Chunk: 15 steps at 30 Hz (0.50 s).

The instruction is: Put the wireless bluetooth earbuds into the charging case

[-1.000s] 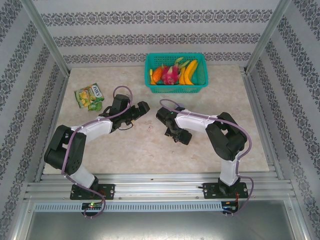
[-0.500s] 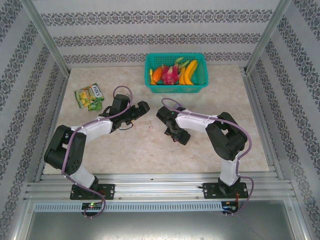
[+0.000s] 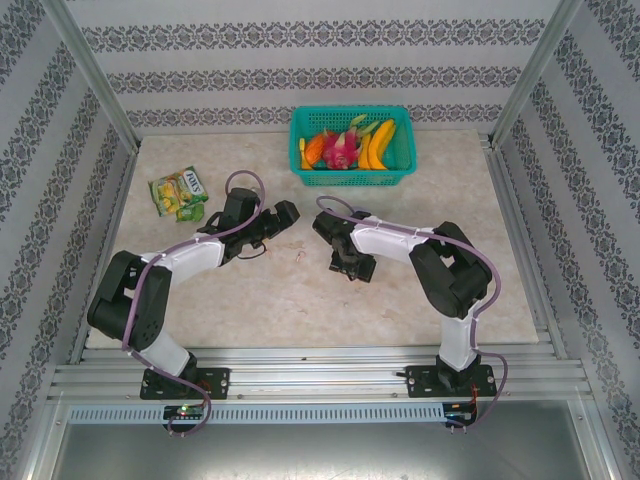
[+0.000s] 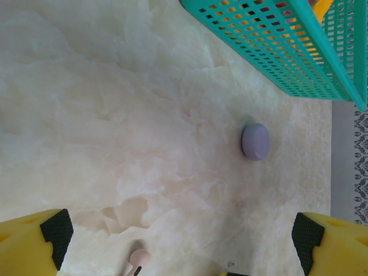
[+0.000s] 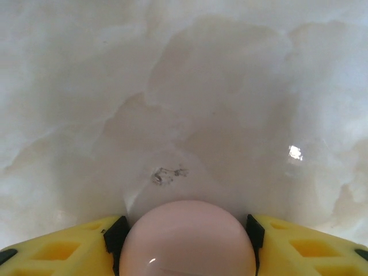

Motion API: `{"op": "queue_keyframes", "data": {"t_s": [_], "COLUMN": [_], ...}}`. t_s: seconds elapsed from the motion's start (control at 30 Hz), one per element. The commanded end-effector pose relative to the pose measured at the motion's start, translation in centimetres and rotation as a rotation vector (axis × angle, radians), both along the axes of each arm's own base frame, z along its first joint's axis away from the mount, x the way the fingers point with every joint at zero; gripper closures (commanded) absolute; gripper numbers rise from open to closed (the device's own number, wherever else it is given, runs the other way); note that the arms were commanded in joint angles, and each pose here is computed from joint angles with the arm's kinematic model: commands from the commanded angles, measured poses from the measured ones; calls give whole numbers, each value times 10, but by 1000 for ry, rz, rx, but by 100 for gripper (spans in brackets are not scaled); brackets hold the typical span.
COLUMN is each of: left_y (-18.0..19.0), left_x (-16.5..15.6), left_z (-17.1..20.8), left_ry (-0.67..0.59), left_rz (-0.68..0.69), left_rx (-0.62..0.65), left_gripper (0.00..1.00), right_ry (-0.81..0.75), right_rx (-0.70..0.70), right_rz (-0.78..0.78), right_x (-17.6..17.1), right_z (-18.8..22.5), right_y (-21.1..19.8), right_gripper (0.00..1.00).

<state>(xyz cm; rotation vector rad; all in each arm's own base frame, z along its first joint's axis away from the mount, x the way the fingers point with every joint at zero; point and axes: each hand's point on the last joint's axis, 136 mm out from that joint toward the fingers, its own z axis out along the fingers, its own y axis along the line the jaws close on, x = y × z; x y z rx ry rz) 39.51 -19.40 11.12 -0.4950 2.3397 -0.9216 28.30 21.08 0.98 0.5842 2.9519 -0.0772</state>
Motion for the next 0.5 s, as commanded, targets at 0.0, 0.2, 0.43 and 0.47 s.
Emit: {"op": "queue_keyframes", "data": {"t_s": [0.0, 0.2, 0.43, 0.47], "left_y": [-3, -1, 0, 0], "left_x": [-2, -4, -4, -5], "left_z": [19, 23, 26, 26], "left_ry": [-56, -65, -70, -68], "left_rz": [-2, 2, 4, 2], "left_rx": [-1, 3, 6, 8], "left_gripper": [0, 0, 0, 0], "right_ry": [68, 55, 41, 38], "right_rx": [87, 85, 77, 82], "right_rz": [201, 384, 321, 296], "right_x": [-7, -1, 1, 0], "right_z": [-23, -19, -8, -7], "right_y": [26, 32, 28, 28], "right_gripper": [41, 41, 27, 26]}}
